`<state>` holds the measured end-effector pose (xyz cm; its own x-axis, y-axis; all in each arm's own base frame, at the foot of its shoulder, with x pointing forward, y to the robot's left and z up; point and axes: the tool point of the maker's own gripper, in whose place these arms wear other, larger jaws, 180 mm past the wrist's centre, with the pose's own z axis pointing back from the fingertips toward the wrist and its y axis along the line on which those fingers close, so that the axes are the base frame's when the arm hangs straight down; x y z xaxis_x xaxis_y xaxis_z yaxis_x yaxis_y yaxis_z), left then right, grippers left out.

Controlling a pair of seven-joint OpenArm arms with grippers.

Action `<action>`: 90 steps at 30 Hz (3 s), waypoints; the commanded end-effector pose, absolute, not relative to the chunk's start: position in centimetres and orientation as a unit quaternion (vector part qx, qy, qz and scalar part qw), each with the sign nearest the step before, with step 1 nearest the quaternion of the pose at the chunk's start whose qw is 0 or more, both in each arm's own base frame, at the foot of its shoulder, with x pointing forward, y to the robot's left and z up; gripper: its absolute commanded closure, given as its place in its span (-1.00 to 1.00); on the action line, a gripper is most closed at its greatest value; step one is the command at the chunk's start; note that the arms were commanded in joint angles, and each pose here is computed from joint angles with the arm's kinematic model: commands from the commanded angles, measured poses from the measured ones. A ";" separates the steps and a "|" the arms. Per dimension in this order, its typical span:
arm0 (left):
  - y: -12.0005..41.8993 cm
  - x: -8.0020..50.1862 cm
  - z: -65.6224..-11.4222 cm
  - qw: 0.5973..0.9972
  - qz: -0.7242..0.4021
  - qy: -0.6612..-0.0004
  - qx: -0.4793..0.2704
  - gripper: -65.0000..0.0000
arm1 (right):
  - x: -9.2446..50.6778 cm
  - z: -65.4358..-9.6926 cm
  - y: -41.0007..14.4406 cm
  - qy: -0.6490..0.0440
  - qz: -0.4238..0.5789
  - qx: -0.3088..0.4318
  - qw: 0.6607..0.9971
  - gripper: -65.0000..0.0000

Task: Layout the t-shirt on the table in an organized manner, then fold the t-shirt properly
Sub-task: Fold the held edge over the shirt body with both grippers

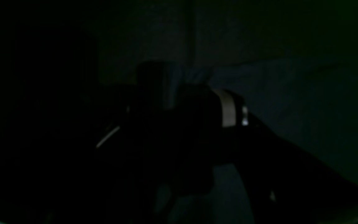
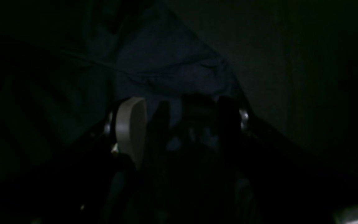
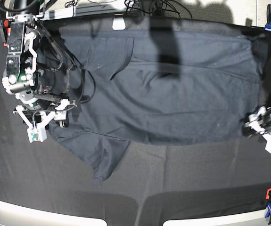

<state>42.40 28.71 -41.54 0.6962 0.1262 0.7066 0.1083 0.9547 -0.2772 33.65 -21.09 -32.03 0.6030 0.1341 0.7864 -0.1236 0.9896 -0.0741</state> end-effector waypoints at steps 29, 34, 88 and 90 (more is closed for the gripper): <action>29.1 42.6 -40.2 0.899 0.005 -0.405 -0.168 1.00 | 46.0 -36.0 -23.9 -0.272 -0.006 0.120 0.955 -0.09; 29.1 42.5 -40.4 0.899 0.005 -0.404 -0.168 1.00 | 46.4 -37.8 -24.5 -0.227 -0.015 0.116 0.967 -0.09; 30.4 45.8 -33.7 0.861 -0.002 -0.497 -0.103 1.00 | 44.8 -36.4 -27.3 -0.262 0.165 0.006 0.951 1.00; 30.4 45.7 -33.0 0.856 -0.005 -0.508 -0.093 1.00 | 44.5 -36.2 -27.1 -0.279 0.167 -0.004 0.946 1.00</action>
<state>44.41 29.08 -35.65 0.5468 0.0817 0.8333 0.1142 0.9786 -0.1709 42.38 -26.44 -38.95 0.8237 0.3323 0.4595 -0.3364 0.9387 -0.0760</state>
